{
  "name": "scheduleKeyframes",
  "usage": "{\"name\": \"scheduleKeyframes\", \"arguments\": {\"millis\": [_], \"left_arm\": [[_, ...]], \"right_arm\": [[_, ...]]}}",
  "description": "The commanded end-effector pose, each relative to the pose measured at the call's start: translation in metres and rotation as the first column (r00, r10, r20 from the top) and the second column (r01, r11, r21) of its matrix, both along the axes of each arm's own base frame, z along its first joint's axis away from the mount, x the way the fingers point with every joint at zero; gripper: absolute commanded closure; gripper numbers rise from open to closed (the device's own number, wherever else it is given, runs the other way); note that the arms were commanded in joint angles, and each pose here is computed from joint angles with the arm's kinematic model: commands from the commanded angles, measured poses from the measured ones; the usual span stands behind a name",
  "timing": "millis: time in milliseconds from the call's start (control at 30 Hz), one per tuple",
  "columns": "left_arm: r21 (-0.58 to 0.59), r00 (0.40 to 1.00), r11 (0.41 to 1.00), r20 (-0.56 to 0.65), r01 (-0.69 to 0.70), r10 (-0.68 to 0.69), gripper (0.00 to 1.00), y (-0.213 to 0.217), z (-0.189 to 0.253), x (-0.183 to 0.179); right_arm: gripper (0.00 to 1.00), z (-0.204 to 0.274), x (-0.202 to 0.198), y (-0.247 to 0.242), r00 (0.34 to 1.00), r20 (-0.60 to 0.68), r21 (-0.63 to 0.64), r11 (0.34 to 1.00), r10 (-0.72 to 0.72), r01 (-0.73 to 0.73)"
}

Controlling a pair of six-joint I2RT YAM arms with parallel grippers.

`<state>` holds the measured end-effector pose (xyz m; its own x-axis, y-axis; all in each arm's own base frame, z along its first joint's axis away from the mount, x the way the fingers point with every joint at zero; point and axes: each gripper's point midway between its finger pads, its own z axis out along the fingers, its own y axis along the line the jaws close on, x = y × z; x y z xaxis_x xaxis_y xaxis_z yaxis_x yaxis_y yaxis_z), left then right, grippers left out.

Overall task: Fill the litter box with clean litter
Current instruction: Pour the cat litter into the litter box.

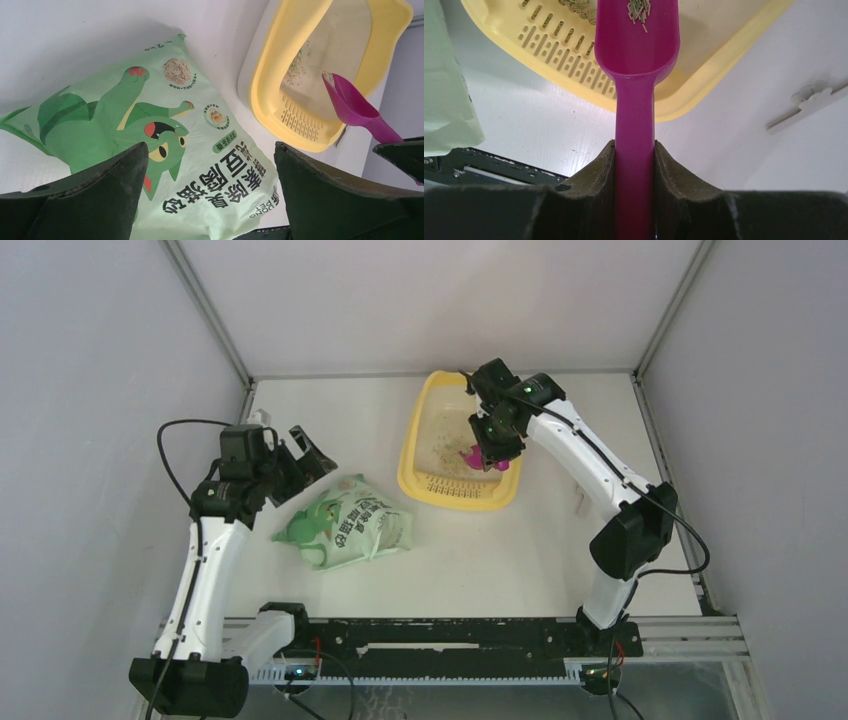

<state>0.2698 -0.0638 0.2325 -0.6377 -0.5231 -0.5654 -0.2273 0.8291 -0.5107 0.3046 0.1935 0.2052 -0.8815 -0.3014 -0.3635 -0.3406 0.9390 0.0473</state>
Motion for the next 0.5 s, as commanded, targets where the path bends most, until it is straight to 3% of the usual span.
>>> {"name": "scheduleKeyframes", "arguments": {"millis": [0, 200, 333, 467], "left_arm": [[0.007, 0.999, 1.0, 0.029, 0.03, -0.03, 0.0, -0.001, 0.001, 0.0], [0.012, 0.999, 1.0, 0.028, 0.027, -0.027, 0.0, -0.001, 0.0, 0.0], [0.011, 0.999, 1.0, 0.025, 0.026, -0.026, 0.0, -0.001, -0.001, 0.0], [0.015, 1.0, 1.0, 0.02, 0.022, -0.023, 0.0, 0.0, -0.005, -0.001]], "right_arm": [[1.0, 0.027, 0.021, 0.004, 0.996, 0.086, 0.021, 1.0, 0.001, -0.002], [1.0, 0.048, 0.046, 0.016, 0.983, 0.183, 0.063, 0.998, -0.001, -0.011], [1.0, -0.006, 0.03, 0.005, 1.0, 0.001, 0.009, 1.0, 0.006, -0.006], [1.0, -0.03, 0.017, 0.005, 0.999, -0.029, 0.044, 0.999, 0.013, -0.012]]}}
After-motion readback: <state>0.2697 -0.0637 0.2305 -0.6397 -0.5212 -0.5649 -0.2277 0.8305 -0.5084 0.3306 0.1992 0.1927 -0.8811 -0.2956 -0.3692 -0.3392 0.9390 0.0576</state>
